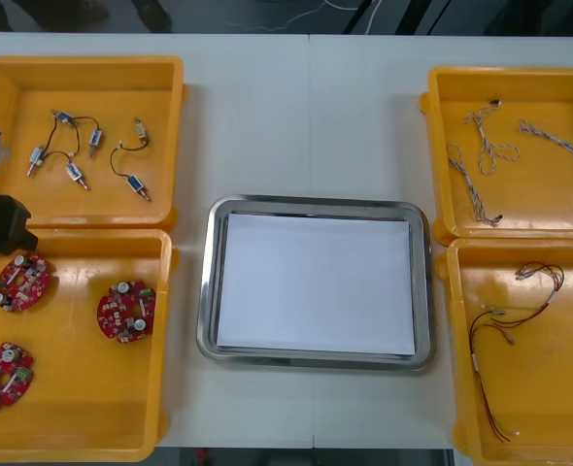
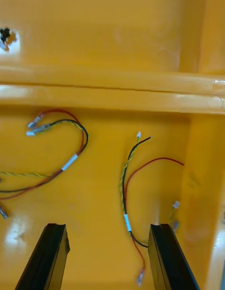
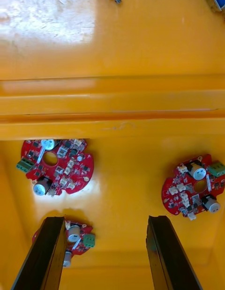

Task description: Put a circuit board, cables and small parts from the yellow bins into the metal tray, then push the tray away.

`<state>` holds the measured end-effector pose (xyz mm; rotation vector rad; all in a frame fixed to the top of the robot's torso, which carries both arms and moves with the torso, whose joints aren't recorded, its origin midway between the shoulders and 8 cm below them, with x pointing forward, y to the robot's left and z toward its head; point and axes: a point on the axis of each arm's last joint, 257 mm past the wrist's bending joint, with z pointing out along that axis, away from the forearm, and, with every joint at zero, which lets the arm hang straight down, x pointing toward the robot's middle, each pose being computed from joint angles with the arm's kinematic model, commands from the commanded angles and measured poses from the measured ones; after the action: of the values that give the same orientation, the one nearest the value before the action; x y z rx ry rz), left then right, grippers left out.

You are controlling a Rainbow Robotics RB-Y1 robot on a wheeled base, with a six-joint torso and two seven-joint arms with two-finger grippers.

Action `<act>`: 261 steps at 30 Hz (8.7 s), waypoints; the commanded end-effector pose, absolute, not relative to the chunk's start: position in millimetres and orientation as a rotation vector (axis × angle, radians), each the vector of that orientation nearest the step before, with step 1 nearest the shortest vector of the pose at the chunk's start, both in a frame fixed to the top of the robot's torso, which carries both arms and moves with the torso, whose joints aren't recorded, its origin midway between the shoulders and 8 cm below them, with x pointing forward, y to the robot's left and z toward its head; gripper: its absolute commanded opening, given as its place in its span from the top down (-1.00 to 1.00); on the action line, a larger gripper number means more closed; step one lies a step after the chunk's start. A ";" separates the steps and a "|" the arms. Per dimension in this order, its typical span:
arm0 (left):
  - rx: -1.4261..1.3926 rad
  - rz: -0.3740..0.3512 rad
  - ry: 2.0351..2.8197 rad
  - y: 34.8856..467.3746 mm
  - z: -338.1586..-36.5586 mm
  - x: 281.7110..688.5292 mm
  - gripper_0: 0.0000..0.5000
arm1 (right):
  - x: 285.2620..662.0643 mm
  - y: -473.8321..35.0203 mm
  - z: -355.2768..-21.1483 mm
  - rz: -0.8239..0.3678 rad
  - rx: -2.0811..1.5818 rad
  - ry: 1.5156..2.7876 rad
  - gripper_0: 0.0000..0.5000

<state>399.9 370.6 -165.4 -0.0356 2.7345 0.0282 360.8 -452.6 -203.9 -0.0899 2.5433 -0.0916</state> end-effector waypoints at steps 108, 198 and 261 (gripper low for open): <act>-1.166 -0.163 2.395 397.8 -335.5 297.3 -1.00 | 341.9 -476.1 -354.0 -0.046 -0.339 2.637 -1.00; -0.700 -0.113 2.618 373.3 -191.0 309.3 1.00 | 318.9 -261.2 -112.5 -0.105 -1.061 2.465 1.00; -0.045 -0.135 2.669 232.7 -127.3 369.3 1.00 | 341.6 -229.6 -123.3 -0.156 -1.183 2.441 1.00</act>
<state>363.6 236.9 -136.4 -0.1498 2.6893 -0.1860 337.5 -230.3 -130.9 -1.2387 2.4323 -0.1488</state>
